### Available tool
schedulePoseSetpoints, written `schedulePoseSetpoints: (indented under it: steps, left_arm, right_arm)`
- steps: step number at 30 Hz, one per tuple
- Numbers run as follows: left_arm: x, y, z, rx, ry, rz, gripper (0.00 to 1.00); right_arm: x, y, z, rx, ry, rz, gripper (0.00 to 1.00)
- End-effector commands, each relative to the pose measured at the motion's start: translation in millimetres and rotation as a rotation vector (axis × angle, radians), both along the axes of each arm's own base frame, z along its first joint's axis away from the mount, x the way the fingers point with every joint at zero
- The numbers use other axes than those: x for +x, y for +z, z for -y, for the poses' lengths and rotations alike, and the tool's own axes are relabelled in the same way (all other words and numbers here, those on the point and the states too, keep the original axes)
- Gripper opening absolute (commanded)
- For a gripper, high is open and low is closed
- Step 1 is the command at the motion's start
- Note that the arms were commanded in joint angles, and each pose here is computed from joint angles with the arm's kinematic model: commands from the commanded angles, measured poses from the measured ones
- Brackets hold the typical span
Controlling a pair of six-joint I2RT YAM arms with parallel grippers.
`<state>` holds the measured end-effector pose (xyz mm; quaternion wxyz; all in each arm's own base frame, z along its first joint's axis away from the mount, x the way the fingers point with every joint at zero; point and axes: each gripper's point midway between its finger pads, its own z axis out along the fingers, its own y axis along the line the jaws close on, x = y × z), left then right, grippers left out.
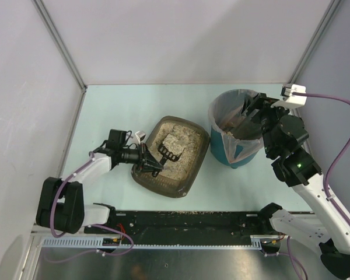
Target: Clean the litter box
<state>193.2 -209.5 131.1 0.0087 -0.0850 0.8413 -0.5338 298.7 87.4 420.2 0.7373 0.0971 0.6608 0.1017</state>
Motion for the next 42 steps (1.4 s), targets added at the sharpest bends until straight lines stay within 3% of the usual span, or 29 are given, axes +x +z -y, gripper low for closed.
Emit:
schedulePoseSetpoints:
  steps: [1,17,40,42]
  left_arm:
    - [-4,24,-2,-0.092,-0.038,0.117,0.0]
    - [-37,37,-19,-0.169,-0.045,0.284,0.0]
    - [-10,58,-40,-0.178,0.088,0.456,0.0]
    - [-11,56,-38,-0.207,0.107,0.415,0.0]
  right_arm:
    - [-2,13,2,0.036,-0.014,0.044,0.76]
    - [-6,15,0,0.038,-0.01,0.049,0.76]
    - [-9,13,-5,0.036,0.005,0.042,0.75]
    - [-9,14,-5,0.037,0.005,0.046,0.75]
